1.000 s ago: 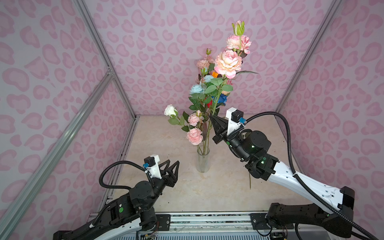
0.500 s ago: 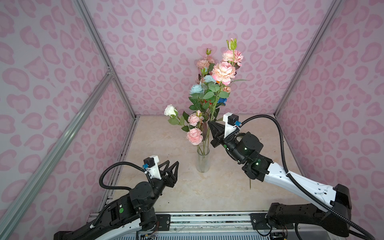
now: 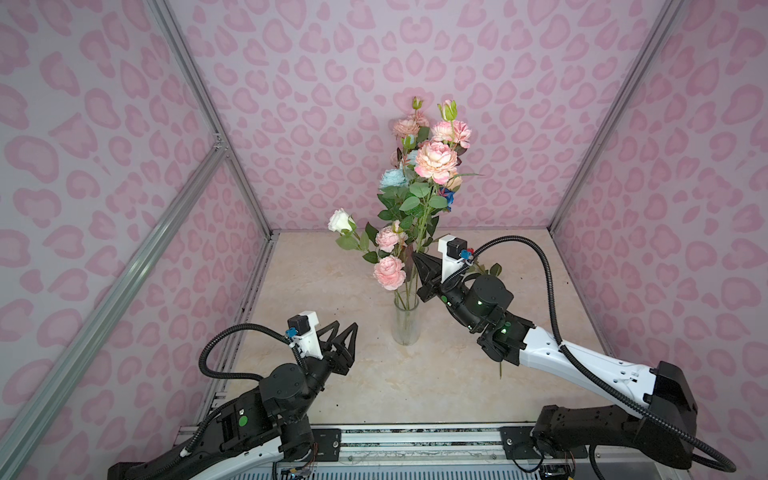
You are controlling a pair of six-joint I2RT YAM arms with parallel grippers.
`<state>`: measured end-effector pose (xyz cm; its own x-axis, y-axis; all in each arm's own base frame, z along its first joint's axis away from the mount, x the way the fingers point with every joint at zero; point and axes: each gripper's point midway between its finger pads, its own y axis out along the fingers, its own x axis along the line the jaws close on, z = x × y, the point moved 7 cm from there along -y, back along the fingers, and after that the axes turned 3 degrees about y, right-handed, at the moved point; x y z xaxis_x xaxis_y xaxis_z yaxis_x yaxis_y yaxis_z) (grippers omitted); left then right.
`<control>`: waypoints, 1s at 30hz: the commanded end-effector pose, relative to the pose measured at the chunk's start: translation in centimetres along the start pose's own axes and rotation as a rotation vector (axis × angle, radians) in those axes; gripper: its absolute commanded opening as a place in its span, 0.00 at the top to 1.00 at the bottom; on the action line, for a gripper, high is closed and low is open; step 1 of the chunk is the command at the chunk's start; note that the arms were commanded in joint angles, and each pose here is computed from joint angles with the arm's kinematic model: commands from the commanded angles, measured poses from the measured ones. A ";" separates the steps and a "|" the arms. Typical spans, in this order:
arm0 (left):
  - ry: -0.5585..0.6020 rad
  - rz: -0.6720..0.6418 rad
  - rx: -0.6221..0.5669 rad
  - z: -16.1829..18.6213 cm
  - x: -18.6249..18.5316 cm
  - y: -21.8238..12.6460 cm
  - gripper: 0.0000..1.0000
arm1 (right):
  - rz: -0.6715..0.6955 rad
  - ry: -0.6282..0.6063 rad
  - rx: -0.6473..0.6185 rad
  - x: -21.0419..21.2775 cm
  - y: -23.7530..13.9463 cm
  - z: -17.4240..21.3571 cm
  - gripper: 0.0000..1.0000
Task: Arrange the flowers into the vase
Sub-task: 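Lower the pink rose stem into the clear cylinder while the left gripper draws back, then open the right gripper and withdraw it toward the red rose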
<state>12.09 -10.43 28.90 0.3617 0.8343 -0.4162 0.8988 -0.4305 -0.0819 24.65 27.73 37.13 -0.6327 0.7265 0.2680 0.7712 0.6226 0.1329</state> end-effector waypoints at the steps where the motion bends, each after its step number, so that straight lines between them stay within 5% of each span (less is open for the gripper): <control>1: -0.021 -0.004 -0.019 -0.2 0.0 0.0 0.42 | -0.018 0.005 -0.034 0.1 0.1 -0.1 1.00; 13: -0.008 -0.002 -0.016 -0.4 -0.2 0.1 0.42 | -0.024 0.003 -0.008 -0.2 0.3 2.3 0.99; 21: -0.005 -0.001 -0.016 -0.3 -0.2 0.2 0.42 | -0.028 -0.011 -0.005 0.5 -0.2 2.6 0.75; 30: -0.001 -0.002 -0.008 -0.1 -0.4 0.4 0.42 | -0.022 0.001 0.031 0.5 -0.3 3.8 0.66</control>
<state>12.27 -10.81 28.64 0.3588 0.8417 -0.4036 0.8979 -0.4293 -0.0971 23.83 28.88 33.76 -0.6516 0.7140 0.2562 0.7528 0.6502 0.1025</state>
